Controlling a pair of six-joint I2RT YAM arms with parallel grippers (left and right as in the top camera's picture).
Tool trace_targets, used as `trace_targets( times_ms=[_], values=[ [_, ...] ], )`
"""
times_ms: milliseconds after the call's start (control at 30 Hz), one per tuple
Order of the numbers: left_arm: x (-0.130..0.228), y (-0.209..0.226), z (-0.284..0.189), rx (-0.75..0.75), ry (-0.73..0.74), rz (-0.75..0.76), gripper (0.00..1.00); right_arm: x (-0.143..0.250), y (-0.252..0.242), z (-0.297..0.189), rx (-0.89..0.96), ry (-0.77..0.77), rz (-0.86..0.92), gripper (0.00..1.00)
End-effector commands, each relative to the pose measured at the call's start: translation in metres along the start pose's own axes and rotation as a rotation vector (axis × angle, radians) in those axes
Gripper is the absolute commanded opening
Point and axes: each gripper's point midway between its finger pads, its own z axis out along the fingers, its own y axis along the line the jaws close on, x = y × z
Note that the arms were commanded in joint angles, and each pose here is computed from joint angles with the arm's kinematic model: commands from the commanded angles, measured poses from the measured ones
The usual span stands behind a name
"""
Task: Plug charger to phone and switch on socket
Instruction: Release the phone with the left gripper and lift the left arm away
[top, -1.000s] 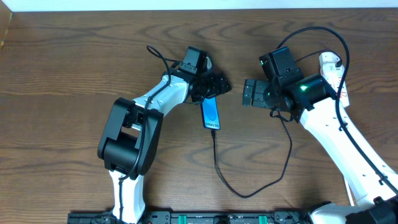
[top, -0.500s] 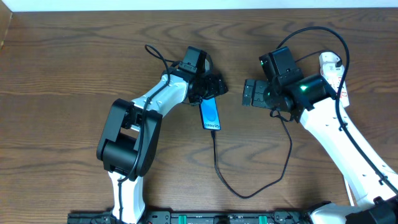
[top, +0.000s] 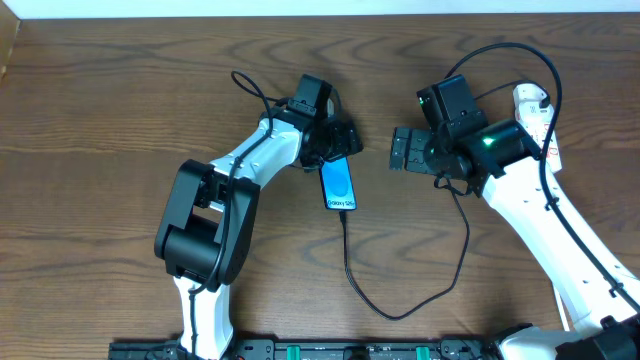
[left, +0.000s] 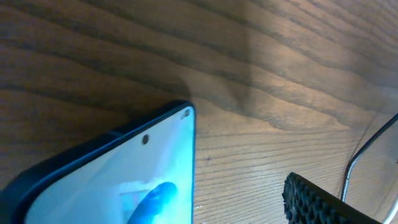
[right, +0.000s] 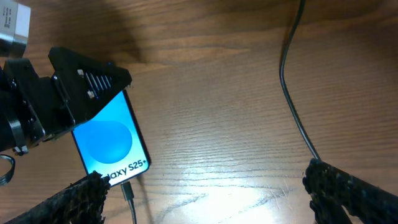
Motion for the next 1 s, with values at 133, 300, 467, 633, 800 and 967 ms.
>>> trace_targets(
  times_ms=[133, 300, 467, 633, 800, 967],
  values=[
    [0.029, 0.066, 0.028, -0.207, 0.087, -0.056, 0.87, -0.002, -0.001, -0.007, 0.0, -0.019, 0.012, 0.99],
    [0.031, 0.069, 0.027, -0.222, 0.09, -0.059, 0.87, -0.002, -0.001, -0.007, 0.002, -0.017, 0.012, 0.99],
    [0.031, 0.069, 0.027, -0.222, 0.09, -0.059, 0.87, -0.002, -0.001, -0.007, 0.002, -0.017, 0.012, 0.99],
    [0.033, 0.072, 0.026, -0.238, 0.098, -0.063, 0.87, -0.002, -0.001, -0.007, 0.002, -0.017, 0.012, 0.99],
    [0.033, 0.073, 0.023, -0.244, 0.1, -0.026, 0.87, -0.001, -0.001, -0.007, 0.004, -0.015, 0.012, 0.99],
    [0.02, 0.078, -0.005, -0.3, 0.033, 0.002, 0.87, 0.0, -0.002, -0.007, 0.006, -0.011, 0.012, 0.99]
  ],
)
